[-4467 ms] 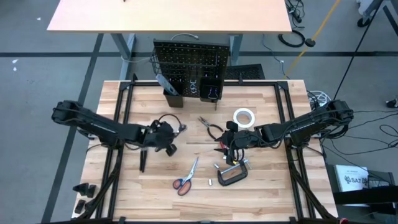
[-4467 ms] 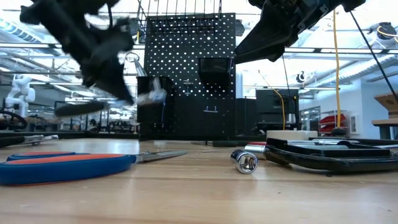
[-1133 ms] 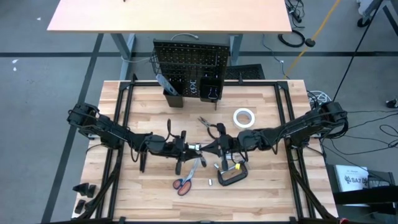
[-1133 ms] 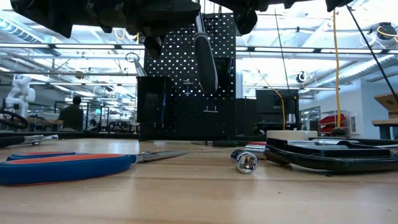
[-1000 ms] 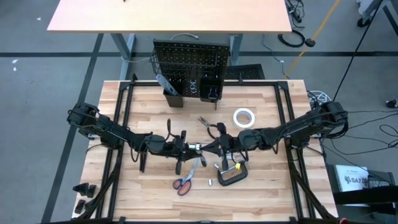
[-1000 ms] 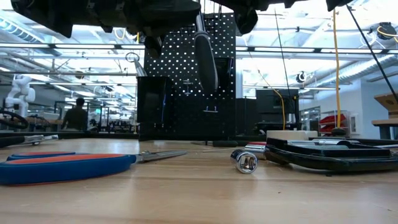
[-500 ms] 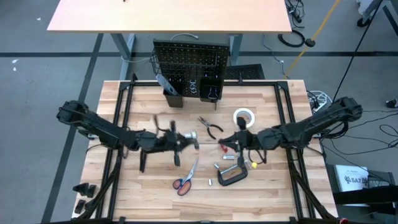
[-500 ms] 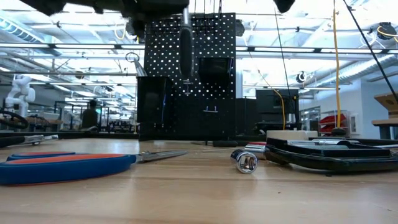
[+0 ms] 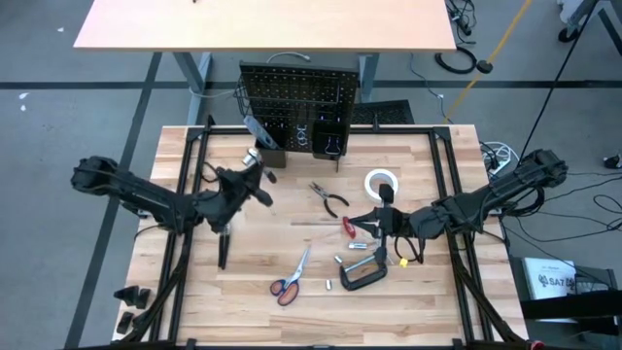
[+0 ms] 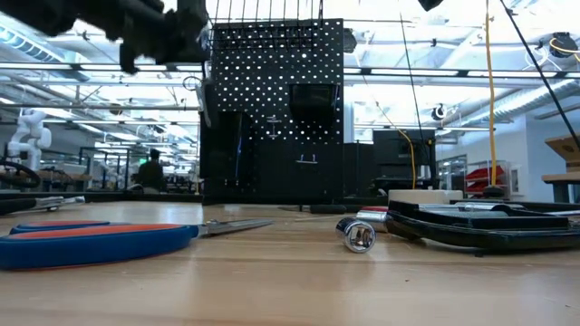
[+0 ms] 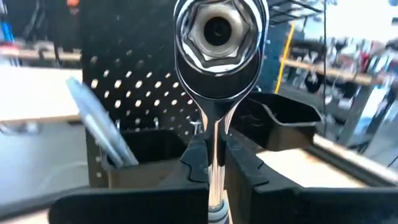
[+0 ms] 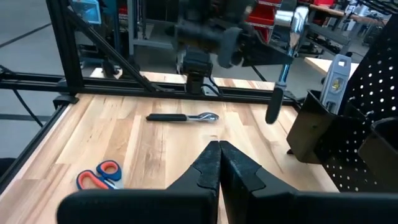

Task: Hang tools onto peg board
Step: Put the black ratchet wrench into the left black bin on the peg board

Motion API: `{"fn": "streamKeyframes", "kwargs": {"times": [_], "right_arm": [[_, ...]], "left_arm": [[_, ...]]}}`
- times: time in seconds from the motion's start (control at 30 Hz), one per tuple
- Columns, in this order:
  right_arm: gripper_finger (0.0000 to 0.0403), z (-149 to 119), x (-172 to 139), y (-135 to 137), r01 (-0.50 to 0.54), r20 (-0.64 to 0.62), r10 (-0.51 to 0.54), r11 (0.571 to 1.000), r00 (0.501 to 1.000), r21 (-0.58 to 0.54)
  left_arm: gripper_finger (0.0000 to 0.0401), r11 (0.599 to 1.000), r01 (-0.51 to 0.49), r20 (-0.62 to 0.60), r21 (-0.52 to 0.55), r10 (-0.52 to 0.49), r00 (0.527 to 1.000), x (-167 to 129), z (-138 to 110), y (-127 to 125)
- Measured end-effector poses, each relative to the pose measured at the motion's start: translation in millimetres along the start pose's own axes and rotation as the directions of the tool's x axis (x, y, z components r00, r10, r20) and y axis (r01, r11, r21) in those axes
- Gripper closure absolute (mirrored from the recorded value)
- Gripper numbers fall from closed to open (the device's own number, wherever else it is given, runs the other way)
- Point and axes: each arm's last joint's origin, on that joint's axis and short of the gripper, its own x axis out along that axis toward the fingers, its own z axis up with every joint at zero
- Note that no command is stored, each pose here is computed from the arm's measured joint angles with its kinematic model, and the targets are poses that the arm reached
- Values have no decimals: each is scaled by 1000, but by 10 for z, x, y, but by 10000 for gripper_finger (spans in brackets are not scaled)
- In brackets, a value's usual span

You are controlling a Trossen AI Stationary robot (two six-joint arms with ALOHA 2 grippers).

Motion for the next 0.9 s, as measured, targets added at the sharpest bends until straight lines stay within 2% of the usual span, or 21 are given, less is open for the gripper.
{"fn": "streamKeyframes", "kwargs": {"times": [0.13, 0.23, 0.4, 0.7, 0.9], "right_arm": [[403, 2, 0, 1, -1, 2, 1, 1000, 1000, -1], [403, 4, 0, 0, -1, 4, 1, 1000, 1000, -3], [403, 4, 3, -4, 1, 3, -1, 1000, 1000, -7], [403, 11, 4, -4, 1, 10, -1, 1000, 1000, -5], [403, 20, 3, -4, 1, 19, -1, 1000, 1000, -18]], "left_arm": [[385, 989, -29, 24, -146, 32, 999, 86, -87, 228], [386, 962, 7, 83, -272, 16, 996, 118, -71, 347], [386, 924, 28, 166, -382, 39, 985, 172, -13, 476], [386, 902, -12, 231, -432, 123, 965, 303, 83, 606], [386, 891, 25, 273, -454, 113, 955, 400, 168, 652]]}}
